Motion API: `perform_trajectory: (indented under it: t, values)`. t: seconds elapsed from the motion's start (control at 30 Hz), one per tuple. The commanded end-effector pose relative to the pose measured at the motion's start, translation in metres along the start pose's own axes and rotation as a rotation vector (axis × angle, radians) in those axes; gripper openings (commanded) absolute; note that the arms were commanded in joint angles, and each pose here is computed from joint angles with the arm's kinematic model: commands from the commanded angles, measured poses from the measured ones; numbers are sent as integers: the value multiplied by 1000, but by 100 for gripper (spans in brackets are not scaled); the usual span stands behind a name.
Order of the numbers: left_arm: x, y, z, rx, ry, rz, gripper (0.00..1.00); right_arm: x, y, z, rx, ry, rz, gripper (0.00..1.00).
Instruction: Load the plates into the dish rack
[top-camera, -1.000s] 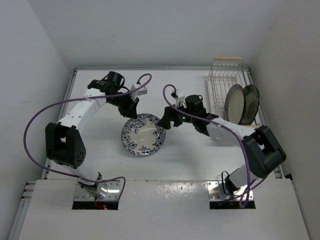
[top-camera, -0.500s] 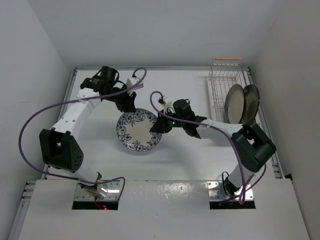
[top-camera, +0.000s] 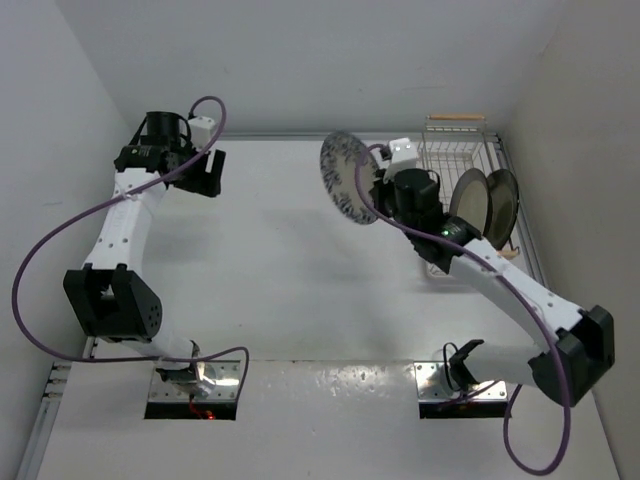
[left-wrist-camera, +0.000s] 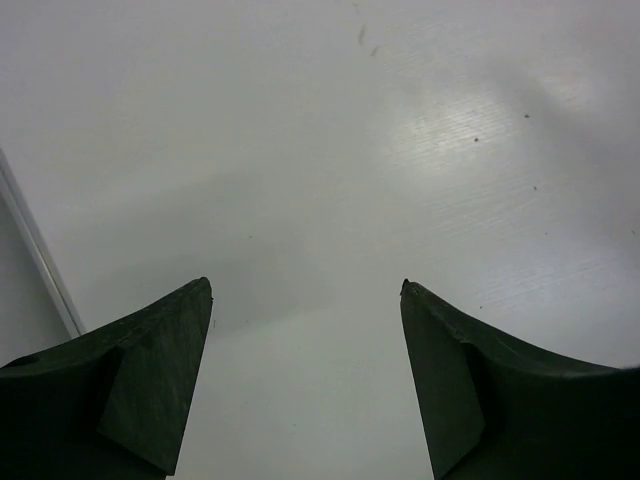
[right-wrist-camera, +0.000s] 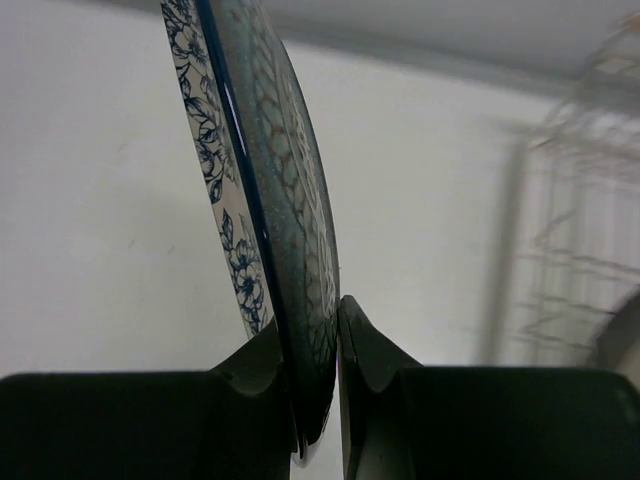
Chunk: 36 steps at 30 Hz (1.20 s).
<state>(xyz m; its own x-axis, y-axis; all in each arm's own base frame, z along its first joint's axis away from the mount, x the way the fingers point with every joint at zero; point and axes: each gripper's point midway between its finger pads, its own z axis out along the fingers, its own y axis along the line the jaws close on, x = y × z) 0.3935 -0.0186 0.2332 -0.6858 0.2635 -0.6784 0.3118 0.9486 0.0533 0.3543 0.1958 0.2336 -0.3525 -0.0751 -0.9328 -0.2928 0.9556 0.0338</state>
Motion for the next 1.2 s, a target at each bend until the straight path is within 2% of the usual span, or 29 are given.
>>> perform_trajectory:
  t: [0.0, 0.17, 0.3, 0.6, 0.83, 1.0, 1.17]
  values:
    - [-7, 13, -19, -76, -59, -66, 80, -130, -66, -63, 338, -390, 28, 0]
    - [1, 15, -17, -50, -56, -90, 80, -147, -126, -117, 677, -464, -61, 0]
    - [1, 14, -16, -42, -58, -90, 80, -135, -148, -126, 792, -410, -113, 0]
    - [7, 14, -16, -35, -51, -98, 80, -71, -180, -114, 795, -275, -73, 0]
    - [9, 12, -14, -24, -44, -100, 80, -33, -200, -103, 769, -188, 38, 0]
    - [13, 11, -13, -21, -36, -102, 80, 0, -194, -81, 641, -103, 129, 0]
    - [13, 11, -13, -21, -36, -102, 80, 15, -195, -74, 640, -52, 148, 0]
